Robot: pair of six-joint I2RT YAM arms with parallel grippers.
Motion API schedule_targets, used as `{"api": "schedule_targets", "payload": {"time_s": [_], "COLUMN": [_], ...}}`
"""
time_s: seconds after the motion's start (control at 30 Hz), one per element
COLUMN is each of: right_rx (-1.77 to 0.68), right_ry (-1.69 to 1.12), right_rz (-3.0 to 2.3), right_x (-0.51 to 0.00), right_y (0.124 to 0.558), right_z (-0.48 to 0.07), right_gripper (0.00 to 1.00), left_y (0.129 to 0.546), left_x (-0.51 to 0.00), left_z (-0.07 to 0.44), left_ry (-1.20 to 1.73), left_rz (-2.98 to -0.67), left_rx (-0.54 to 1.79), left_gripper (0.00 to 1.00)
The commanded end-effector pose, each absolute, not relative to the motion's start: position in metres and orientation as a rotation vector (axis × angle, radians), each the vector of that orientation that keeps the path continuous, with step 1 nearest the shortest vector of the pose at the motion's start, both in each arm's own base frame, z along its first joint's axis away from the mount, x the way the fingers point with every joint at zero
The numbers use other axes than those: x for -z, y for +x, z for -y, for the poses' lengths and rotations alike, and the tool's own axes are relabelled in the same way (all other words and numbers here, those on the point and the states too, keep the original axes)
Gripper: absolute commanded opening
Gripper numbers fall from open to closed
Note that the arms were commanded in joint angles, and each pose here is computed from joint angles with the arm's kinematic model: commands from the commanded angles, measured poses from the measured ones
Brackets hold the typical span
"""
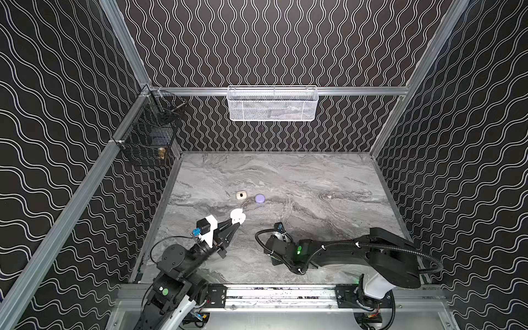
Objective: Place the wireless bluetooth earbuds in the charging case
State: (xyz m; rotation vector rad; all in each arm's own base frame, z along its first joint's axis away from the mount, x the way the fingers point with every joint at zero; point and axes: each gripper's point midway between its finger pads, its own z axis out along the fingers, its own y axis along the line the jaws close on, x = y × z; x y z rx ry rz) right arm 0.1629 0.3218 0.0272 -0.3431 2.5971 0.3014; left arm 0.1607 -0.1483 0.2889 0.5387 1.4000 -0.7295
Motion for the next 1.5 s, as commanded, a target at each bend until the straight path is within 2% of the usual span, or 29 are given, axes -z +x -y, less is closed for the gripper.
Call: {"api": "schedule_targets", "payload": {"time_s": [0.0,0.27,0.67,1.2,1.47], "right_rx": [-0.252,-0.17,-0.051,-0.059,-0.126], "right_ry": [-0.324,-0.376,-0.346,-0.335,-0.279], "right_rz": [-2.597,-2.597,-2.583,-2.594,-2.568], "right_x": [-0.027,-0.019,-0.011,-0.011,-0.033], "right_y": [0.164,0.168,0.174,0.173,0.173], "right_z": [-0.318,-0.323,-0.308,-0.31,-0.312], "right_gripper": [0.44,0.44,0.31,0.18,0.15], "left_y": [0.159,0.16,0.16,0.159,0.159], "left_x": [-0.297,-0.297,-0.297,-0.297,-0.297], "left_z": [0.147,0.147,0.147,0.147,0.147], "left_ry": [0.538,0.537,0.538,0.537,0.54], "left_rz": [-1.372,-1.374,-1.373,-1.373,-1.371], "left_rx": [0.721,0.719,0.721,0.72,0.722], "left_gripper": [0.0,0.0,0.0,0.0,0.0]}}
